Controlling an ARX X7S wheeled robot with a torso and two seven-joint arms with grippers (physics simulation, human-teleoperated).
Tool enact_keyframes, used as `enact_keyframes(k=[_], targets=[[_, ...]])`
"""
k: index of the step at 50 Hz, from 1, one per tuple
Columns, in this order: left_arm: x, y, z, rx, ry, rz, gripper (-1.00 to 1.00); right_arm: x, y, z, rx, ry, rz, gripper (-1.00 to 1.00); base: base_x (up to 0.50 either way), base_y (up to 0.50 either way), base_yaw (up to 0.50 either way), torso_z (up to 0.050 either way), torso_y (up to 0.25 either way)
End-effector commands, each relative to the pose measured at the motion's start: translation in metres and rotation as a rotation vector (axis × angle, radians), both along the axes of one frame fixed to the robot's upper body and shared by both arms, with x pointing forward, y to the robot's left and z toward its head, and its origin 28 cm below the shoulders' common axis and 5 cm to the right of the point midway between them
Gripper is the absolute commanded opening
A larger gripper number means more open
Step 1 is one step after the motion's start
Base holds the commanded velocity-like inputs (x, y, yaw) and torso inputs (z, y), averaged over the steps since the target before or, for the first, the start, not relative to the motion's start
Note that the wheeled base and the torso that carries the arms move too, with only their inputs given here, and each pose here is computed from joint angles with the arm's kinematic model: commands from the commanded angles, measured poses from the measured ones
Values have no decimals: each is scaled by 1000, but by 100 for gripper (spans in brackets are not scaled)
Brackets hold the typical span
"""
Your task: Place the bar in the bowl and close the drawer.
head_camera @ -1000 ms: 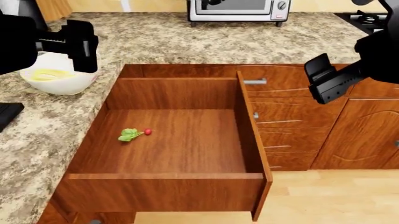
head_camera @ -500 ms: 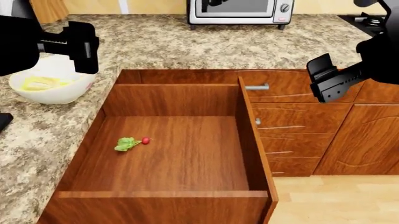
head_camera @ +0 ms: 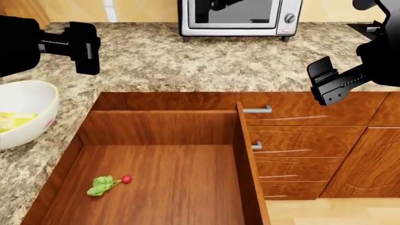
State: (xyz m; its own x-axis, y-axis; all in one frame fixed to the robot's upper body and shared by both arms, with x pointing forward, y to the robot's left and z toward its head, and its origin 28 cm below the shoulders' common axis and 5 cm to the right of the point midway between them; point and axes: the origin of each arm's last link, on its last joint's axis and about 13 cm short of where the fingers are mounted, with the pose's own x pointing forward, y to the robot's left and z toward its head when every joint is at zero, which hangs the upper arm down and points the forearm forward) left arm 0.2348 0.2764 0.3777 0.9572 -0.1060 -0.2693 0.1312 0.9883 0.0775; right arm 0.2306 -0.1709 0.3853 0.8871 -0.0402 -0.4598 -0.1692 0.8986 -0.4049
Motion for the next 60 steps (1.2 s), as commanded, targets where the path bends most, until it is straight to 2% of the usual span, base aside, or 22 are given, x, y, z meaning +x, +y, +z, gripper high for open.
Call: enact_keyframes(k=[1, 5, 12, 17, 30, 41, 50, 60], targets=[[0, 1, 0, -1, -1, 2, 100, 0, 0, 0, -2, -8, -2, 100, 0, 0, 0, 0, 0], [0, 1, 0, -1, 0, 2, 100, 0, 0, 0, -1, -13, -4, 100, 0, 0, 0, 0, 0], [0, -1, -2, 7, 1, -3, 100, 6, -22, -5, 109, -15, -74, 100, 0, 0, 0, 0, 0], [-1, -3, -3, 14, 5, -5, 100, 5, -36, -8, 146, -26, -128, 100, 0, 0, 0, 0, 0], [-4, -8, -3, 30, 13, -17, 100, -7, -59, -33, 263, -4, -164, 100, 0, 0, 0, 0, 0], [-4, -11, -5, 42, 16, -27, 100, -23, -75, -76, 401, 33, -155, 100, 0, 0, 0, 0, 0], [-4, -13, -5, 47, 19, -33, 100, -35, -84, -107, 511, 64, -96, 100, 0, 0, 0, 0, 0], [-3, -16, -4, 56, 23, -36, 100, -44, -99, -139, 633, 82, -100, 100, 0, 0, 0, 0, 0]])
